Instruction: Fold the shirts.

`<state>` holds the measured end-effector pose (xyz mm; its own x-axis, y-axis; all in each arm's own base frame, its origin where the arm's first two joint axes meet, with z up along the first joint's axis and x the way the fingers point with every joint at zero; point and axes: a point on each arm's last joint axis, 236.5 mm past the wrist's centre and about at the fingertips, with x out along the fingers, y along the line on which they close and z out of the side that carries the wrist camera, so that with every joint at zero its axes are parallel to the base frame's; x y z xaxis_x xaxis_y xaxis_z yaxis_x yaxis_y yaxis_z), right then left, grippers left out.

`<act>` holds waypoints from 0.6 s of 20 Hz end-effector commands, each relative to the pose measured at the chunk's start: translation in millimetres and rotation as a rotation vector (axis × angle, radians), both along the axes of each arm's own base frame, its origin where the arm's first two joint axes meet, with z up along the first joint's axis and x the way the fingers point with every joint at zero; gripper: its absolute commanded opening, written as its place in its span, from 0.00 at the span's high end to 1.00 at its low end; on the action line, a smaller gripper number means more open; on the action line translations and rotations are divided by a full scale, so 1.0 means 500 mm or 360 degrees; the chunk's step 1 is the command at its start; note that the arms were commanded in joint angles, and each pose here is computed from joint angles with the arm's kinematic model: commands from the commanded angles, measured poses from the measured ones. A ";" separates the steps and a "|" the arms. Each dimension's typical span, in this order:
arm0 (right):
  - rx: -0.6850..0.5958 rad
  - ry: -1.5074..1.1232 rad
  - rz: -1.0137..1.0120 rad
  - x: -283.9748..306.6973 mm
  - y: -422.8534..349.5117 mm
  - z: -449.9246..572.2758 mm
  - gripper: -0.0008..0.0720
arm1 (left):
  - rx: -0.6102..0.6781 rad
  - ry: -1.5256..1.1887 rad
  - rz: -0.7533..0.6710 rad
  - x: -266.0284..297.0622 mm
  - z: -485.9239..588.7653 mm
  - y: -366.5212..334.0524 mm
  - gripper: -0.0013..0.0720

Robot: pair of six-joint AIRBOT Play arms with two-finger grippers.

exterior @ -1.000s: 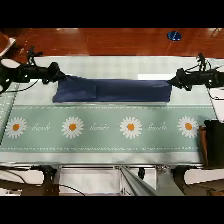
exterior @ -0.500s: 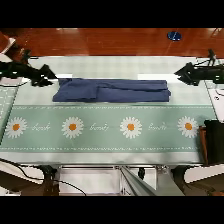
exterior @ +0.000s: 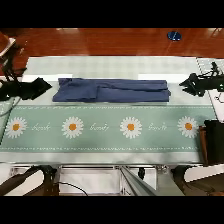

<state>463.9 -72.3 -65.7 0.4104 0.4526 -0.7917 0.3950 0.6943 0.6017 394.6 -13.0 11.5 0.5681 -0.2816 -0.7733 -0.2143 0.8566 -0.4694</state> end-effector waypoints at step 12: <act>0.0277 0.0117 0.0433 -0.022 0.238 -0.022 0.97 | -0.0119 -0.0132 -0.0283 -0.033 -0.013 -0.241 0.44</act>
